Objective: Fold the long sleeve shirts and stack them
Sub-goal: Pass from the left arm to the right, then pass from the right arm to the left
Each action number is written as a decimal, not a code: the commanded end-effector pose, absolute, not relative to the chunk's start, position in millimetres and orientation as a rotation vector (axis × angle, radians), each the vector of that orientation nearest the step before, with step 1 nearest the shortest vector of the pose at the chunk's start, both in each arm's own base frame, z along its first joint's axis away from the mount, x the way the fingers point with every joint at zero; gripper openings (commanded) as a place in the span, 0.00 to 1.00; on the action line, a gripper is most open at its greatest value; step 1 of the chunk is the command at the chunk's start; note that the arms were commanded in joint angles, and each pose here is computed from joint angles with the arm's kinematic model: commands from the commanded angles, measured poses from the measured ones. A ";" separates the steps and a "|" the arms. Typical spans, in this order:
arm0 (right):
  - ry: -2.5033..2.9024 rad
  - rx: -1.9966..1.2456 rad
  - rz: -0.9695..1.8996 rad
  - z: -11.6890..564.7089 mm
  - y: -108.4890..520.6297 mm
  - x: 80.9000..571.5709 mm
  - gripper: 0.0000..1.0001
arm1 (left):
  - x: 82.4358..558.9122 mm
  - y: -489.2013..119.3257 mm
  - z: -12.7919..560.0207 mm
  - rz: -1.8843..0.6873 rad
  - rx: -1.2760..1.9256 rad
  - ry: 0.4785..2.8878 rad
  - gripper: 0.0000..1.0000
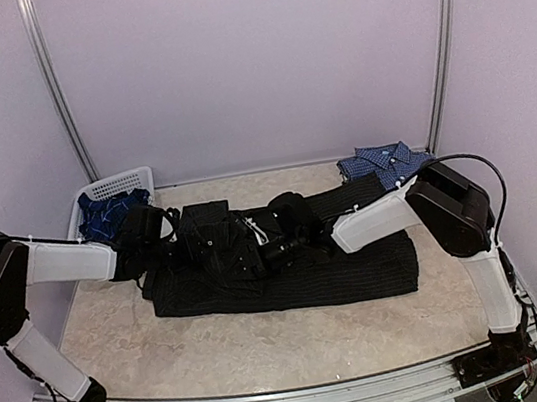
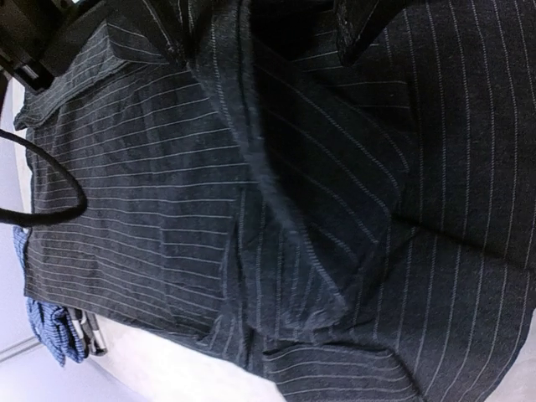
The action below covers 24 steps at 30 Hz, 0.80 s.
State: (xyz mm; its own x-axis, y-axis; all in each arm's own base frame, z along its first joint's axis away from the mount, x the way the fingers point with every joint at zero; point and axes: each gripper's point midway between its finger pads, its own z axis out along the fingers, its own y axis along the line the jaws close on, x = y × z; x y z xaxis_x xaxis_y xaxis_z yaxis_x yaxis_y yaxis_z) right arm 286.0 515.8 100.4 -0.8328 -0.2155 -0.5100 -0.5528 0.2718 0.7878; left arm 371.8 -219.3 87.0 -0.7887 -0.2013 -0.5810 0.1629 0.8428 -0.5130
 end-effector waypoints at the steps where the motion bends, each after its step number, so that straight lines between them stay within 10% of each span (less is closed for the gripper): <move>1: 2.251 -0.749 1.561 91.6 523.3 279.3 0.47 | 380.7 -200.1 74.3 -0.663 -0.152 2.413 0.55; 19: 2.271 -0.780 1.578 85.1 529.1 269.1 0.45 | 414.2 -224.4 81.5 -0.827 -0.034 2.369 0.35; 24: 2.267 -0.782 1.574 87.0 527.9 268.7 0.46 | 418.7 -226.5 76.9 -0.804 0.007 2.383 0.10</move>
